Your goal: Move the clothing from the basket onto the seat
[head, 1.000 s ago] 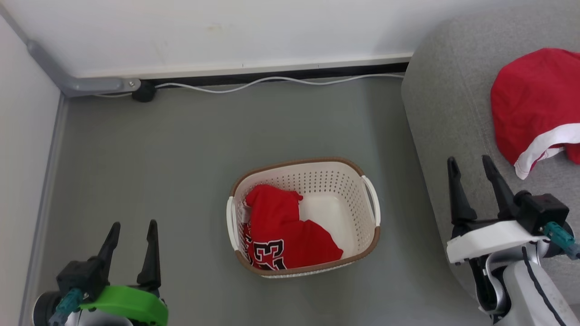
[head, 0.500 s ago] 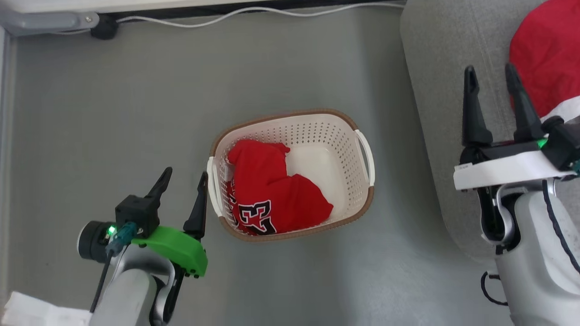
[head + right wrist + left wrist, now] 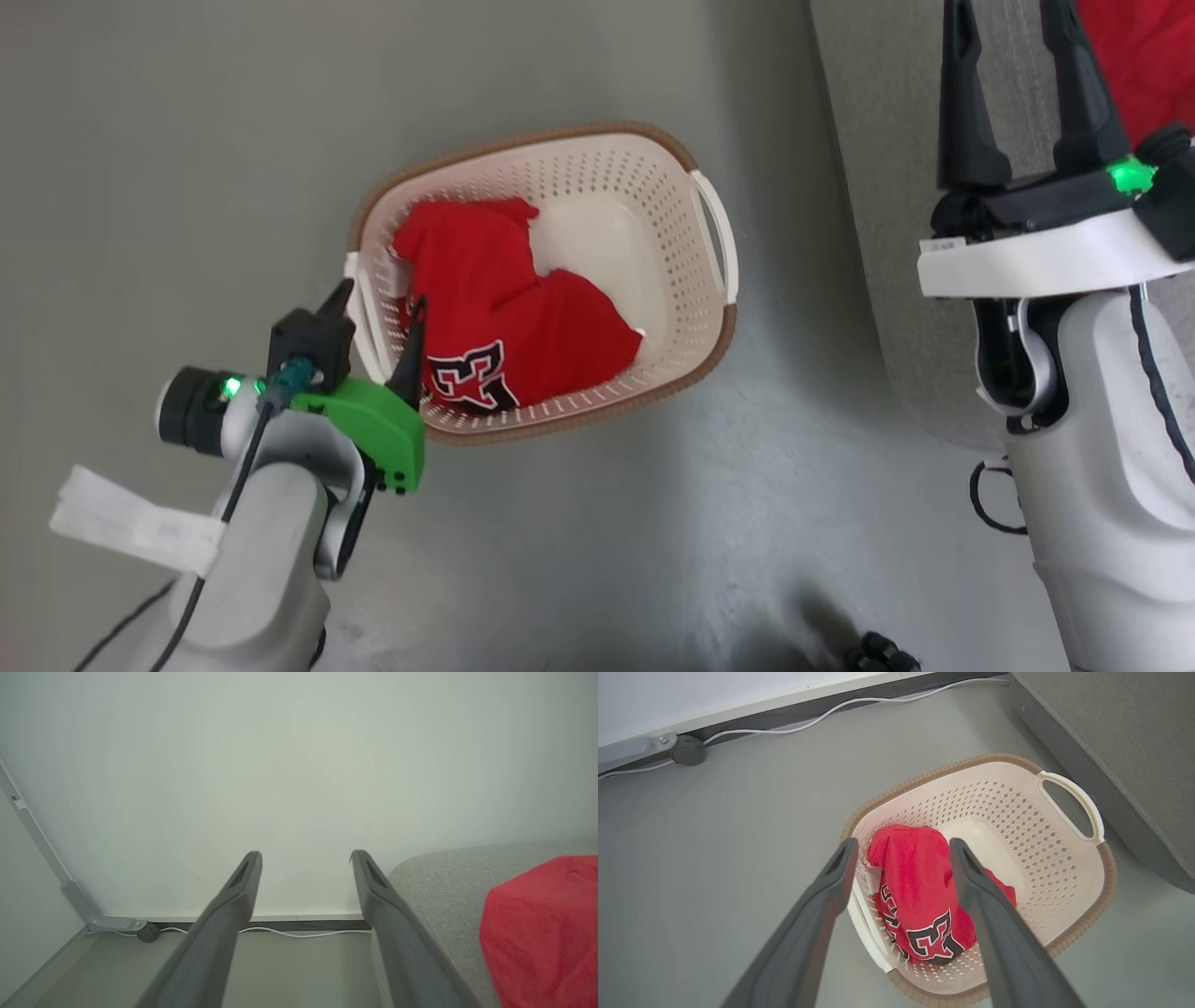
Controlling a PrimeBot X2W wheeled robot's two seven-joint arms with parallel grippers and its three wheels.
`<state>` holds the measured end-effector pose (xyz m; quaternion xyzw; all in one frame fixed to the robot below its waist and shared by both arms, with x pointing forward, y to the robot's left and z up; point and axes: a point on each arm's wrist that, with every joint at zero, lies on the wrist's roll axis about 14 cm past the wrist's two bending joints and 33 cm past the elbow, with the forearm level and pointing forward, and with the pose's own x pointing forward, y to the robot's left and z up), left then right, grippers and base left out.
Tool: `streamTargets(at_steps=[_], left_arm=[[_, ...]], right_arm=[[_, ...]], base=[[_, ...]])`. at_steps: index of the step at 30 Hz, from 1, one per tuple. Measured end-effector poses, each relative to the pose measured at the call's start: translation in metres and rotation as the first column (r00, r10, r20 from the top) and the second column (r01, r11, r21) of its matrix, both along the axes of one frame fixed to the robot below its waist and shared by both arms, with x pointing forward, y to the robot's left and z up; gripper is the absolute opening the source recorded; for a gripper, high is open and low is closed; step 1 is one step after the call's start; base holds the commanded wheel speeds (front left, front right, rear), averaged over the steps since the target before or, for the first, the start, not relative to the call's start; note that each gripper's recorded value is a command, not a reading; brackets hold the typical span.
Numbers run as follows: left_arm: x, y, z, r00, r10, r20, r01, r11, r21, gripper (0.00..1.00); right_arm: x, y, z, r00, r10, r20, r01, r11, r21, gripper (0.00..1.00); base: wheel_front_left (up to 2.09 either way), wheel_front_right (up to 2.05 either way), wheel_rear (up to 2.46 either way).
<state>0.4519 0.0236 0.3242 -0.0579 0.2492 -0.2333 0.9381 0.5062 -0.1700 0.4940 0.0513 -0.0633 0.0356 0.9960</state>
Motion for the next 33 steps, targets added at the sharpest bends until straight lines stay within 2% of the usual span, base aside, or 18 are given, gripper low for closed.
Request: streamTargets(at_steps=[15,25,33], left_arm=[[0.039,-0.043,-0.068,0.991,-0.118,-0.059,0.119,0.993,0.012,1.0],[0.028,-0.052,-0.124,0.974,-0.164,-0.158,0.172,0.985,0.035,1.0],[0.027,-0.044,-0.148,0.964,-0.192,-0.184,0.218,0.967,0.132,1.0]], right_arm=[[0.038,-0.029,-0.032,0.998,-0.068,-0.011,0.067,0.997,-0.036,1.0],[0.049,-0.039,-0.062,0.994,-0.092,-0.053,0.089,0.994,-0.058,1.0],[0.05,-0.043,-0.067,0.993,-0.101,-0.062,0.097,0.993,-0.064,1.0]], base=[[0.0,0.0,0.0],[0.0,0.0,0.0],[0.0,0.0,0.0]])
